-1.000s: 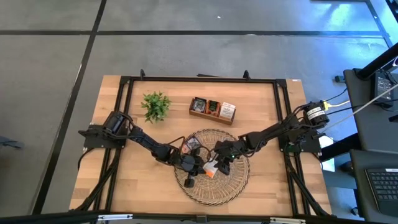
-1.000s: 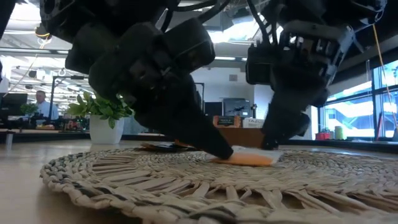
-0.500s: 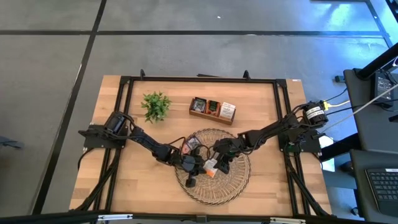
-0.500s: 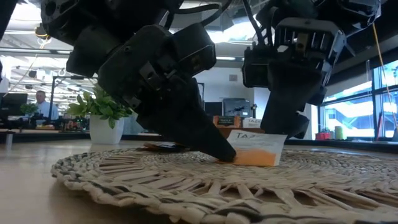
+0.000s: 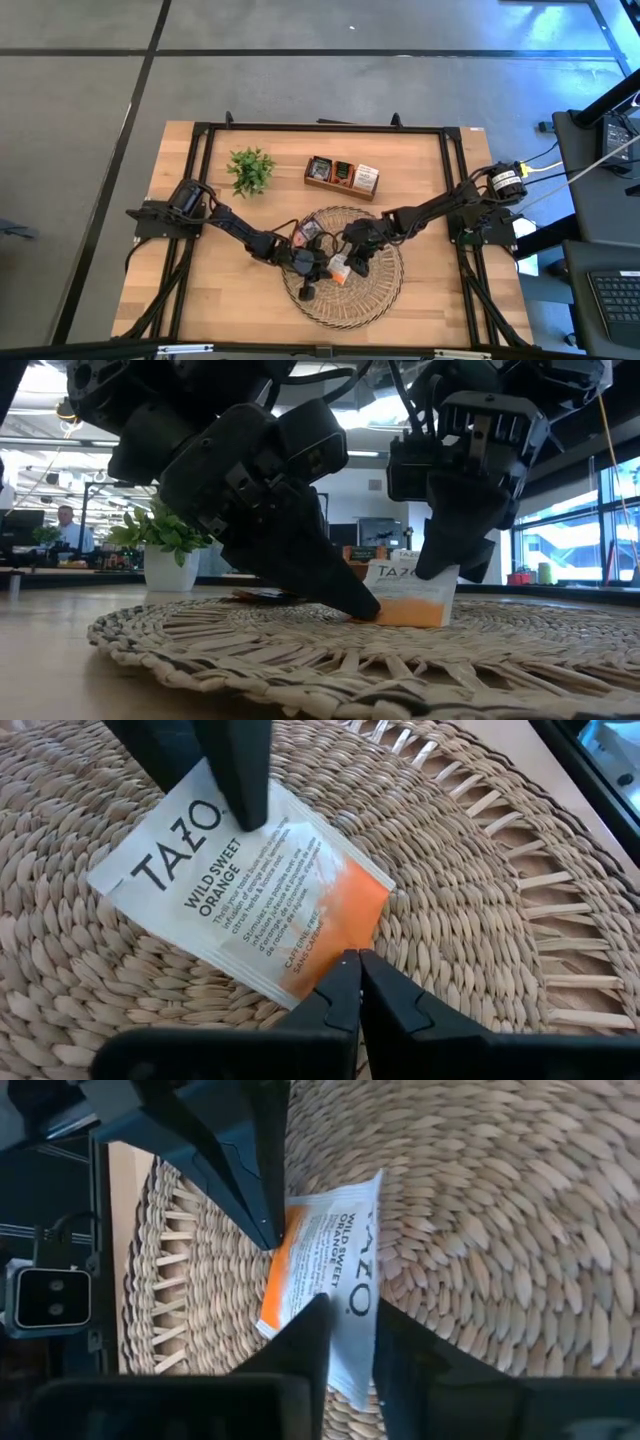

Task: Pick & Place Tea
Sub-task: Put the white and orange tea bag into the right section of the wooden organizer, then put the black and white tea bag into the left section of the wooden organizer

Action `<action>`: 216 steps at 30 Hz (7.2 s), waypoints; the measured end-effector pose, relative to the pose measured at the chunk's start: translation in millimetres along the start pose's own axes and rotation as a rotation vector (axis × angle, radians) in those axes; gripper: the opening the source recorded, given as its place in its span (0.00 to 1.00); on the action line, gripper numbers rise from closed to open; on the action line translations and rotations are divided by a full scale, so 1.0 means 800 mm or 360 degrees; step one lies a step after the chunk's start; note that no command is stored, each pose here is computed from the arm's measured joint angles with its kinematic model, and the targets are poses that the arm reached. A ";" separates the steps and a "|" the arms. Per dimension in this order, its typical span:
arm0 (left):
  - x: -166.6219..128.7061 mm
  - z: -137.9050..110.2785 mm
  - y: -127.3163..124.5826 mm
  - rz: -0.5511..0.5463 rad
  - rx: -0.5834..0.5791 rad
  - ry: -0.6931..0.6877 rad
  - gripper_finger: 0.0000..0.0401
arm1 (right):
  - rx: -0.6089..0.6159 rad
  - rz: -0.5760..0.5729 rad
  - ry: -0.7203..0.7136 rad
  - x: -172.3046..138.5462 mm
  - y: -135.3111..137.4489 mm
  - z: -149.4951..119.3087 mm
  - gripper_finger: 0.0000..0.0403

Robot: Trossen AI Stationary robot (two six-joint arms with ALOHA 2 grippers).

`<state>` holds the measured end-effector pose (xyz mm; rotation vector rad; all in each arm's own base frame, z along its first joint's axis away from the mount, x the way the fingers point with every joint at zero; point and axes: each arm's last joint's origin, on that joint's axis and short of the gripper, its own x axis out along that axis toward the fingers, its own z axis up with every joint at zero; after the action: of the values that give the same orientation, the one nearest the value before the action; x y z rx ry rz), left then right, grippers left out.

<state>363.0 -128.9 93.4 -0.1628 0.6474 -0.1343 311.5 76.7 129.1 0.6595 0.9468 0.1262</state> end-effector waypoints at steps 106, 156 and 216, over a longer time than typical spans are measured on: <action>-0.123 0.089 0.002 0.0507 0.0452 -0.0151 0.01 | -0.0636 -0.0962 0.0241 -0.151 -0.111 0.096 0.02; -0.094 0.031 0.027 0.0765 -0.0128 0.0285 0.01 | -0.0969 -0.0218 -0.0408 -0.112 -0.025 0.101 0.35; -0.066 0.016 0.070 0.0833 -0.1015 0.0268 0.01 | 0.0234 0.0024 -0.0358 -0.004 -0.036 0.029 0.35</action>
<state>333.0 -63.1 123.6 -0.5921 0.8654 0.5759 322.7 41.7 124.5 0.7989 0.7392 -0.0052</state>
